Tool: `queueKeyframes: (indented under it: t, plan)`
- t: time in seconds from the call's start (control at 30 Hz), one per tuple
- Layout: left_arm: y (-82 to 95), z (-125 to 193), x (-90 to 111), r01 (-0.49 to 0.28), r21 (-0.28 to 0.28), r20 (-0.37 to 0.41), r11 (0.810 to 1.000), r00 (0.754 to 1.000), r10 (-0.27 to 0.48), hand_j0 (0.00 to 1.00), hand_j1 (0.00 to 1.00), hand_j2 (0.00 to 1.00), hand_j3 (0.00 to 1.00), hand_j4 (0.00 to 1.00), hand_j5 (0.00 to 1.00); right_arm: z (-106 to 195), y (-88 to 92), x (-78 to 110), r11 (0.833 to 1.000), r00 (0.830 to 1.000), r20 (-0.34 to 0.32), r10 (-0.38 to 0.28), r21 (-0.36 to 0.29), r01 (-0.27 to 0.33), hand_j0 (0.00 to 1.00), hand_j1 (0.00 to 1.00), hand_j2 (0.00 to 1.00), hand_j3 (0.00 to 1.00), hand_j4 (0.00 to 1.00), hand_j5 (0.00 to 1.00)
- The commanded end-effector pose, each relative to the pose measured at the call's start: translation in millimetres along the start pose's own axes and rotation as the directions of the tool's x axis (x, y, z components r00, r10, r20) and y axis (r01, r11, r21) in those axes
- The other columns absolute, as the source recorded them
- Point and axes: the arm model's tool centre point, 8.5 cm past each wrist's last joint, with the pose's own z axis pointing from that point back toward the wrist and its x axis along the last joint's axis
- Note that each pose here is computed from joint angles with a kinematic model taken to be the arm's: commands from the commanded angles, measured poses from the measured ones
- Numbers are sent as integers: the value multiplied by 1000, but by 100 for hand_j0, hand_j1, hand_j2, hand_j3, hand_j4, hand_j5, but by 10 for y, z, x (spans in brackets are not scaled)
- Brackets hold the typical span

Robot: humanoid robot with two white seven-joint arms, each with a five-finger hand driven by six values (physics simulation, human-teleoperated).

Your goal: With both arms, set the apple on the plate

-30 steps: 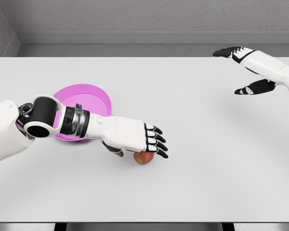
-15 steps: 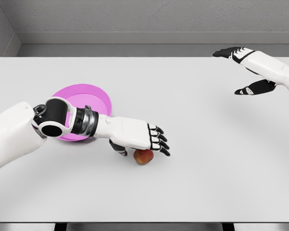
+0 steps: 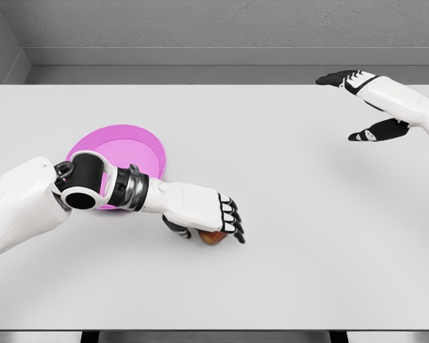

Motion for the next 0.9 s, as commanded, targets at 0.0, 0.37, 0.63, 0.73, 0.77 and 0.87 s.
queueKeyframes:
  t: [0.0, 0.37, 0.63, 0.73, 0.77, 0.87]
  plan:
    - [-2, 6, -1, -6, 2, -1, 1000, 1000, 6, 89, 89, 89, 89, 89, 89, 2, -8, 1, 1000, 1000, 1, -5, -4, 5, 100, 100, 100, 100, 100, 100]
    - [-14, 11, -11, 0, -5, -8, 1000, 1000, 0, 87, 87, 87, 87, 87, 87, -1, -22, 4, 1000, 1000, 2, -3, -7, 3, 100, 100, 100, 100, 100, 100]
    - [-14, -2, -7, 4, -7, -6, 1000, 1000, -4, 83, 83, 83, 83, 83, 83, -17, 8, 14, 1000, 1000, 7, -6, 2, 6, 100, 100, 100, 100, 100, 100]
    - [-27, -27, 8, 3, -11, 0, 1000, 1000, -3, 80, 80, 80, 80, 80, 80, -17, 13, 17, 1000, 1000, 7, -6, 3, 6, 100, 100, 100, 100, 100, 100]
    - [-28, -35, 12, 4, -12, 1, 1000, 1000, -4, 79, 79, 79, 79, 79, 79, -13, 10, 15, 1000, 1000, 6, -5, 3, 5, 100, 100, 100, 100, 100, 100]
    - [-33, -42, 19, 5, -15, 3, 1000, 1000, -5, 75, 75, 75, 75, 75, 75, 22, -21, 1, 1000, 1000, -2, 5, 9, -5, 100, 100, 100, 100, 100, 100]
